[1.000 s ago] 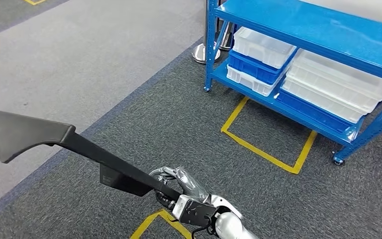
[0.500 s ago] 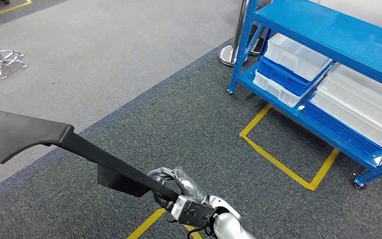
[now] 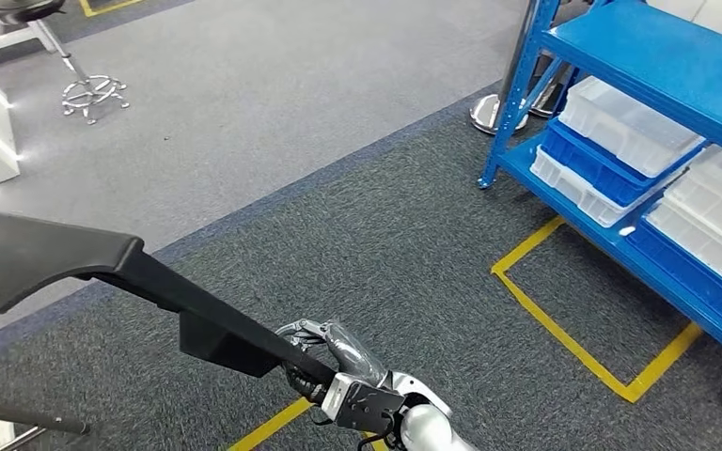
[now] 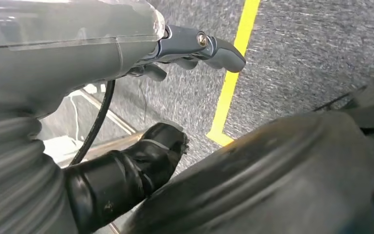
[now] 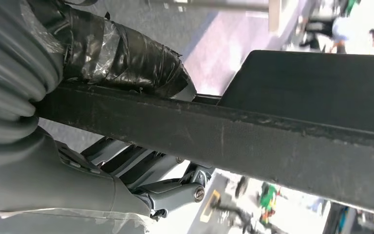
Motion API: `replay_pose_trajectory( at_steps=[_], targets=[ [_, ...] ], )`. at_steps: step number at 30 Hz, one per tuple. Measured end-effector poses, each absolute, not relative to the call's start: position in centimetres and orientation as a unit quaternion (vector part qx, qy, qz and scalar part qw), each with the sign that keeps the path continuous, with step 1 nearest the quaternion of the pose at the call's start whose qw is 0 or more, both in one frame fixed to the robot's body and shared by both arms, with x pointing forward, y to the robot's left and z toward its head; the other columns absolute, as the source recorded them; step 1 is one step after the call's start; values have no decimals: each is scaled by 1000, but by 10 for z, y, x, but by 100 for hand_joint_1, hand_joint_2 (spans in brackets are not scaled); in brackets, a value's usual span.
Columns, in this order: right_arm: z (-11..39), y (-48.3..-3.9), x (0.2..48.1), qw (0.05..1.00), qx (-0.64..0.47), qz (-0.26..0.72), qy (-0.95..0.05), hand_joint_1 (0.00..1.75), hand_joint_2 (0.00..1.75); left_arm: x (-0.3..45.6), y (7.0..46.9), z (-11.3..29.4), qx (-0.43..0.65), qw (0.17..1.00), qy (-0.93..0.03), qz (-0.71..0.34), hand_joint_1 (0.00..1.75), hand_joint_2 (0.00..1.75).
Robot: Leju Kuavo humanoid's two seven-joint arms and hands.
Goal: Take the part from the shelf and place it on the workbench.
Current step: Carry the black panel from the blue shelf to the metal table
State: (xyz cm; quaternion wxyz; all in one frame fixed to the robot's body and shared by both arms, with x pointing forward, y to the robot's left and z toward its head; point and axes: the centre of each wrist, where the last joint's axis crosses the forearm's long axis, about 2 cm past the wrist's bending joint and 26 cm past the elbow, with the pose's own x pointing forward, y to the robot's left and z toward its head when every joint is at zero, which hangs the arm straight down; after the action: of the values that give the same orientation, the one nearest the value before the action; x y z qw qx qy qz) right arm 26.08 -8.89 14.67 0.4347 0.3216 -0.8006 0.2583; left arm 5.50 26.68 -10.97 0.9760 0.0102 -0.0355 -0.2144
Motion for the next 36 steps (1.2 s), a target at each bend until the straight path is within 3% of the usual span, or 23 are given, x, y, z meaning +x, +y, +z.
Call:
replay_pose_trajectory(
  at_steps=[36],
  targets=[
    [148,-89,259,432,329,254,-800,159,175,55,265,-110,10,977,-33,-209,0,175]
  ],
)
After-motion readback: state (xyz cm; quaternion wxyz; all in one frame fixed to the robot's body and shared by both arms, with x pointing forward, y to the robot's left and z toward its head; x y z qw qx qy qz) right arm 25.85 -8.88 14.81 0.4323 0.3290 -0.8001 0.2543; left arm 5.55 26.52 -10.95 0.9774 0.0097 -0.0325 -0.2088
